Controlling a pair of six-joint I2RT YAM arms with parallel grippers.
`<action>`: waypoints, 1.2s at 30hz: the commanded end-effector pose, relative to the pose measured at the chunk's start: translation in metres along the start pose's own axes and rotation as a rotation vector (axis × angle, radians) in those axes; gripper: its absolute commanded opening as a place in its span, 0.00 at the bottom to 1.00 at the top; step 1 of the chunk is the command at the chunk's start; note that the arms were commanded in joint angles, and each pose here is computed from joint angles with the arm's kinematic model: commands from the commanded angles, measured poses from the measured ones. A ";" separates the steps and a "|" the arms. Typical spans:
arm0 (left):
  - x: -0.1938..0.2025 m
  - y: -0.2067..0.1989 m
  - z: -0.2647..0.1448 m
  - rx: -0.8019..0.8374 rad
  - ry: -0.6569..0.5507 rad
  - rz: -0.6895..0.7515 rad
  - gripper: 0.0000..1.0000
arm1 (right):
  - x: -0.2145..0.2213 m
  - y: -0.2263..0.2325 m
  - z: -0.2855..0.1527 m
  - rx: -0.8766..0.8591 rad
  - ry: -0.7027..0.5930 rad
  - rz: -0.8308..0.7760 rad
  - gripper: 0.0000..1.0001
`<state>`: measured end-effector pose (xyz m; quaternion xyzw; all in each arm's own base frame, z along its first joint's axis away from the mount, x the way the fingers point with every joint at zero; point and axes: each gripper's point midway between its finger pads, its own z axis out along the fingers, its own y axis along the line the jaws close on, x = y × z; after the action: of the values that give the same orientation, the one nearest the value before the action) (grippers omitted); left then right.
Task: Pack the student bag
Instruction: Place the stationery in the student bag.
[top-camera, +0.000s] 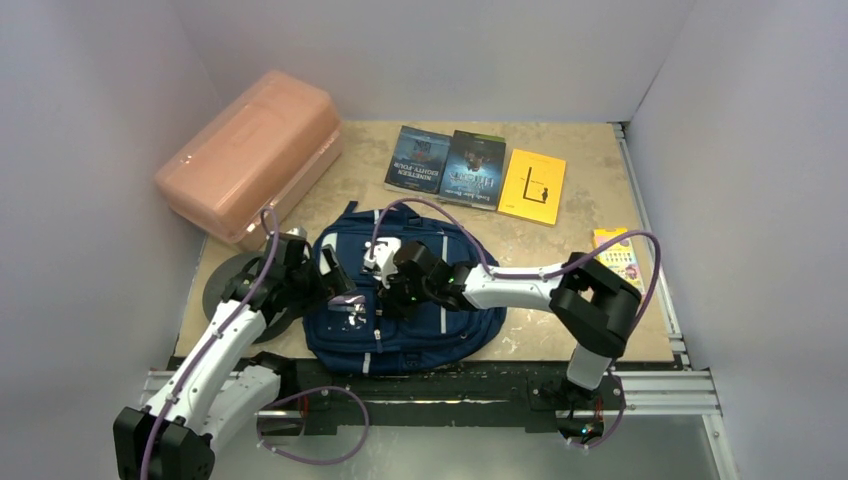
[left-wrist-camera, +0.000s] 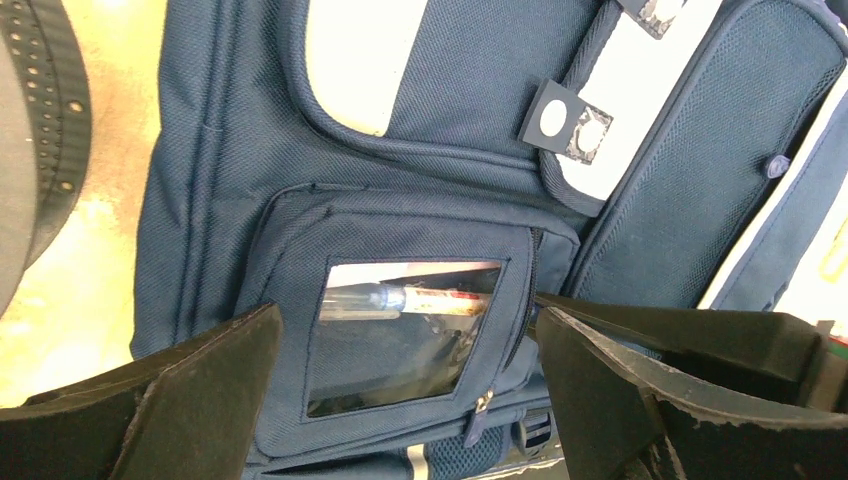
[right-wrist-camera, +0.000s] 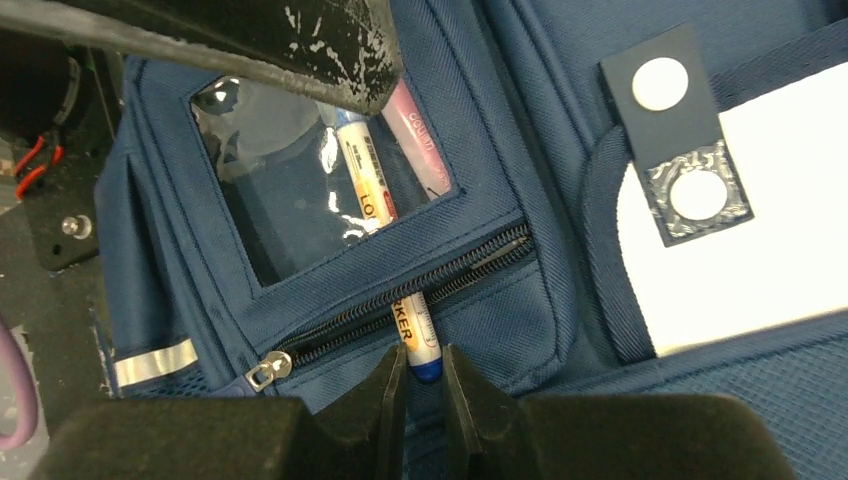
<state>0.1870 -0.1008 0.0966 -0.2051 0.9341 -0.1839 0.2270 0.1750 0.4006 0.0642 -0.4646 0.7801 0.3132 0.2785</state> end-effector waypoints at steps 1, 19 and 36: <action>0.005 -0.008 0.007 0.060 0.027 -0.025 1.00 | -0.018 0.002 0.013 0.023 -0.041 -0.037 0.19; 0.003 -0.013 -0.011 0.087 0.006 -0.008 1.00 | -0.040 -0.006 -0.023 0.159 -0.261 0.166 0.25; -0.014 0.003 -0.023 -0.019 -0.091 -0.002 1.00 | -0.021 0.006 -0.005 0.072 -0.244 0.294 0.15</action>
<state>0.1762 -0.1050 0.1104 -0.2026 0.9284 -0.2105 0.2297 0.1739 0.4077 0.0754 -0.3094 0.8168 0.3627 0.3248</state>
